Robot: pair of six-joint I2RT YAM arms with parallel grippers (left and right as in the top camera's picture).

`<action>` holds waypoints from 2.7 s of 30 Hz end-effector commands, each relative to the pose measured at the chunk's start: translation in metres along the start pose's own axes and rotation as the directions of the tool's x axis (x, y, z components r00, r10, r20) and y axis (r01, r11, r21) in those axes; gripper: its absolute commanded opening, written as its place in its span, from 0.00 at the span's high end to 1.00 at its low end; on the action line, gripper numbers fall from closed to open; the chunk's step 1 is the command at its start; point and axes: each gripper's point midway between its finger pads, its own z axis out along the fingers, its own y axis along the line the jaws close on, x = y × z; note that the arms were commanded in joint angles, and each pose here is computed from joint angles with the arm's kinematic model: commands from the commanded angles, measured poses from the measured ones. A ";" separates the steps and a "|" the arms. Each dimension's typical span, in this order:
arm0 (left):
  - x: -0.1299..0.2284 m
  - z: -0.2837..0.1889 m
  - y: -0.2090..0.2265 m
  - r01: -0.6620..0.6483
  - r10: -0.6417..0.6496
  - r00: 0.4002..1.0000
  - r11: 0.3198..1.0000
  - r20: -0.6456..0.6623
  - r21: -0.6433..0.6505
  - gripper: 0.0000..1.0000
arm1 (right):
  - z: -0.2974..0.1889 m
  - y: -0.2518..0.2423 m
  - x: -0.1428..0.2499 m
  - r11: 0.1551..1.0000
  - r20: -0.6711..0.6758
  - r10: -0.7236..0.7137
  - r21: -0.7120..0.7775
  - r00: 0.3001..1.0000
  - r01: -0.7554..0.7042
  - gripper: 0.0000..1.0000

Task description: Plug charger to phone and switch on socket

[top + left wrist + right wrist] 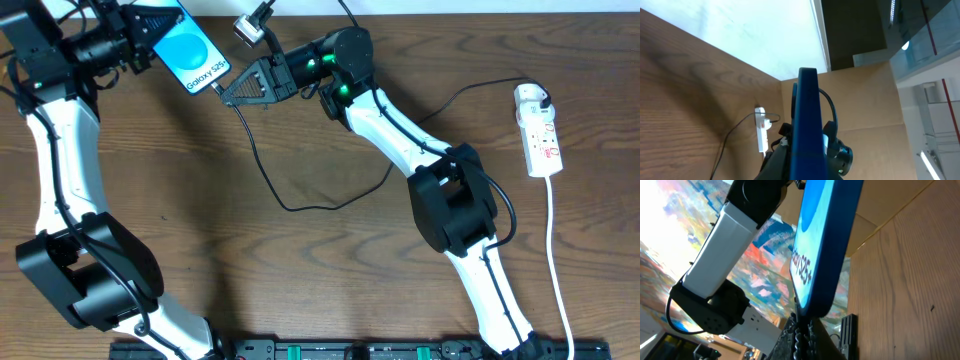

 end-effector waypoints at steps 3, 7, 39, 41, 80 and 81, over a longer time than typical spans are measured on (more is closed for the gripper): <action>0.009 0.005 -0.014 -0.045 0.045 0.999 0.999 -0.028 0.020 0.93 | -0.003 0.016 -0.009 0.999 0.029 -0.048 -0.002 0.998 0.048 0.99; 0.010 0.005 -0.014 -0.045 0.046 0.998 0.999 -0.032 0.023 0.92 | -0.003 0.016 -0.009 0.999 0.031 -0.048 -0.003 0.998 0.048 0.99; 0.032 0.026 -0.024 -0.179 0.188 0.975 0.980 -0.119 0.087 0.92 | -0.007 0.005 -0.037 0.999 0.186 0.037 0.004 0.982 -0.039 0.88; 0.032 0.026 -0.024 -0.179 0.188 0.975 0.980 -0.116 0.085 0.92 | -0.007 0.004 -0.035 0.999 0.177 0.034 0.005 0.984 -0.035 0.53; 0.012 0.017 0.000 -0.187 0.188 0.981 0.982 -0.053 0.030 0.93 | -0.353 -0.138 0.125 -0.273 0.741 0.094 0.662 0.665 -0.698 0.01; 0.014 0.023 0.003 -0.179 0.181 0.981 0.983 -0.063 0.030 0.93 | -0.356 -0.136 0.132 -0.310 0.743 0.101 0.656 0.662 -0.689 0.01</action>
